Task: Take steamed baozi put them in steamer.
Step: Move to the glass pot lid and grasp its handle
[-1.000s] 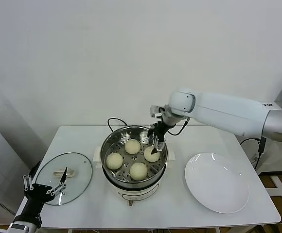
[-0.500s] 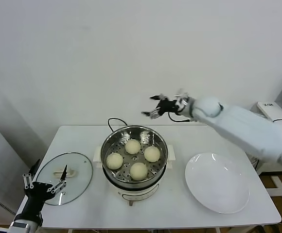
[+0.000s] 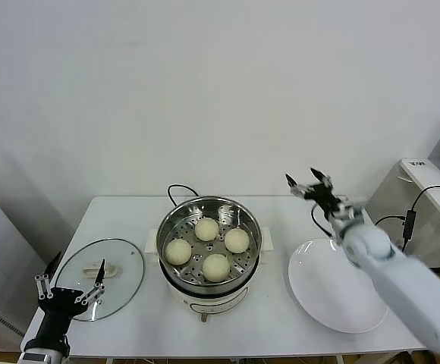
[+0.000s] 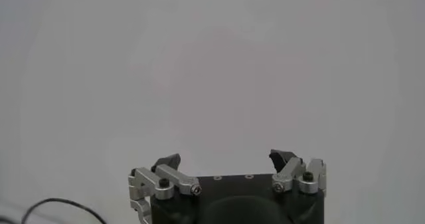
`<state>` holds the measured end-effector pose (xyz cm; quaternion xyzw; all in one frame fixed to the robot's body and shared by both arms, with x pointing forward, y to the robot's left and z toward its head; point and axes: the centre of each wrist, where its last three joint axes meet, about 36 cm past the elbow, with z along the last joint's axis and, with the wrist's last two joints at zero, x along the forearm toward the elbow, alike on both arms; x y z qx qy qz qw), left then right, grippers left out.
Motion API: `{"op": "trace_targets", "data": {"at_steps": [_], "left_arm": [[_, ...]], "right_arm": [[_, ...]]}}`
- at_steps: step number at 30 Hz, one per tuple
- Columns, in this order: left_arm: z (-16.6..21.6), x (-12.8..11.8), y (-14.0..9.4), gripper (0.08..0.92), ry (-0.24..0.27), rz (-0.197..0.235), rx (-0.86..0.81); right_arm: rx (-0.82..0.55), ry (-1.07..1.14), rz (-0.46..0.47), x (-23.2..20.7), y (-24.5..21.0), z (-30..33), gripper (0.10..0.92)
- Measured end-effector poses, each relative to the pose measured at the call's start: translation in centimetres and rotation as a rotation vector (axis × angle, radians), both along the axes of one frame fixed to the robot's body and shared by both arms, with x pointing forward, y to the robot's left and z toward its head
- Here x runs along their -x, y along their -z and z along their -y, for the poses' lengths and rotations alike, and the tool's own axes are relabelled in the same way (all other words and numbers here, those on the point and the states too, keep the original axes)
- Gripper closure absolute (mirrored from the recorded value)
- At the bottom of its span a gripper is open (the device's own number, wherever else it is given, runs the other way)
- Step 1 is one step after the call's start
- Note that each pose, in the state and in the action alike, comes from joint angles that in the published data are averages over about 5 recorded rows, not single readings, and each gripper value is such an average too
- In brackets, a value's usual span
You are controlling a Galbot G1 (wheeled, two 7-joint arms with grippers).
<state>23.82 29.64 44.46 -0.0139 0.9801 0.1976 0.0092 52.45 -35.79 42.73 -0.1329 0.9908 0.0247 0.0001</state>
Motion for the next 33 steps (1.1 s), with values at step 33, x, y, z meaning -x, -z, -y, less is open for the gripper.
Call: {"op": "trace_targets", "data": {"at_steps": [33], "left_arm": [[-7.8, -2.0, 10.6, 0.177, 0.129, -0.005, -0.860]], "right_arm": [[-0.039, 0.266, -0.080, 26.1, 5.1, 1.5, 0.200]]}}
